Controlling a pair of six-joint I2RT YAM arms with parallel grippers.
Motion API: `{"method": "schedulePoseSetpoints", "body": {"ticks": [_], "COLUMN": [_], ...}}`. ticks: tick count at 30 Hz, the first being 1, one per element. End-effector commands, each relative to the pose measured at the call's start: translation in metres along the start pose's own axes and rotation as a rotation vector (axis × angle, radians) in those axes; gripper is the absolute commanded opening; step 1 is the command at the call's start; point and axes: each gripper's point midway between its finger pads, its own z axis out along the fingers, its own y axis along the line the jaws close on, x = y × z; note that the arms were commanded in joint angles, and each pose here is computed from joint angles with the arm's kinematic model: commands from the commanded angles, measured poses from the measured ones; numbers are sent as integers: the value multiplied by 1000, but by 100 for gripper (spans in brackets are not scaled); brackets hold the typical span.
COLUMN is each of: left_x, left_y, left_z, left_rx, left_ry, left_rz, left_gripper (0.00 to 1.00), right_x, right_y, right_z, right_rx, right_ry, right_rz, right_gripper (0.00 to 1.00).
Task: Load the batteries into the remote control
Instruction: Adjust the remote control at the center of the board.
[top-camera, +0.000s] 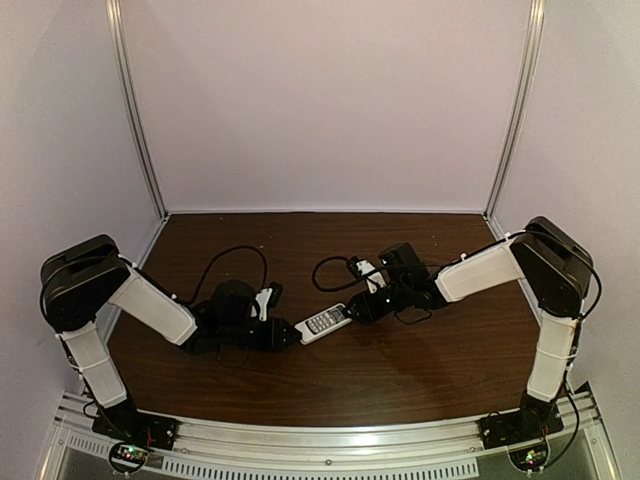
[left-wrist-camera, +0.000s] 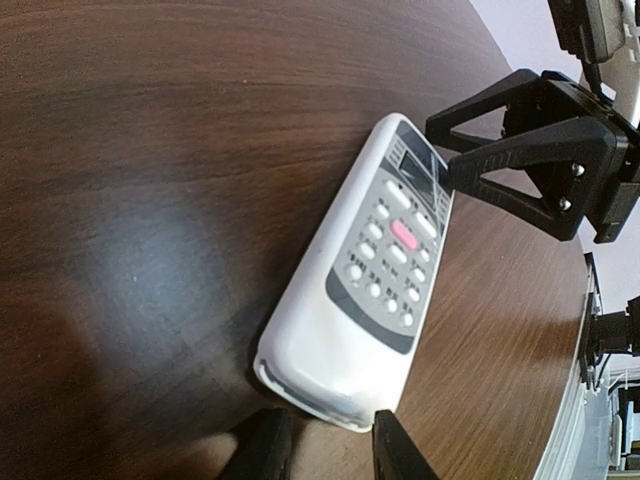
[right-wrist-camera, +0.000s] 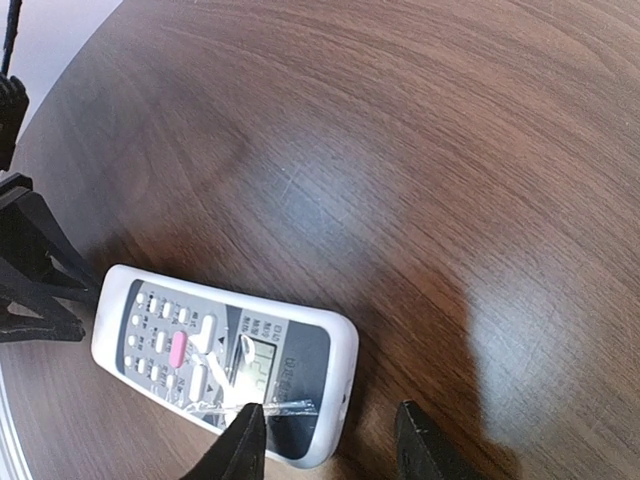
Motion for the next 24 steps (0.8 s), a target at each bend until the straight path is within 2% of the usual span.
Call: {"method": "schedulePoseSetpoints", "body": {"ticks": [1,11,16,18,20,24], "left_x": [-6,-5,-4,-4,-5,-7], "left_y": [-5,-7,-6,-6,-4,7], "left_z": [8,15,17,17,16,8], "left_rx": [17,46,44,43,39,6], "left_ry": [-11,-2,0,0,-8,-28], "left_rz": [7,2,-1,0,-7,-35], "left_gripper": [28,24,23,25,30,41], "right_x": [-4,10,17,17,14,5], "right_y": [2,9,12,13,13,9], "right_z": [2,7,10,9,6,-1], "right_rx": [-29,-85,-95,-94,-92,-62], "right_ry": [-6,21,38,36,30,14], "right_rz": [13,40,44,43,42,45], "right_gripper": [42,32,31,31,34,51]}}
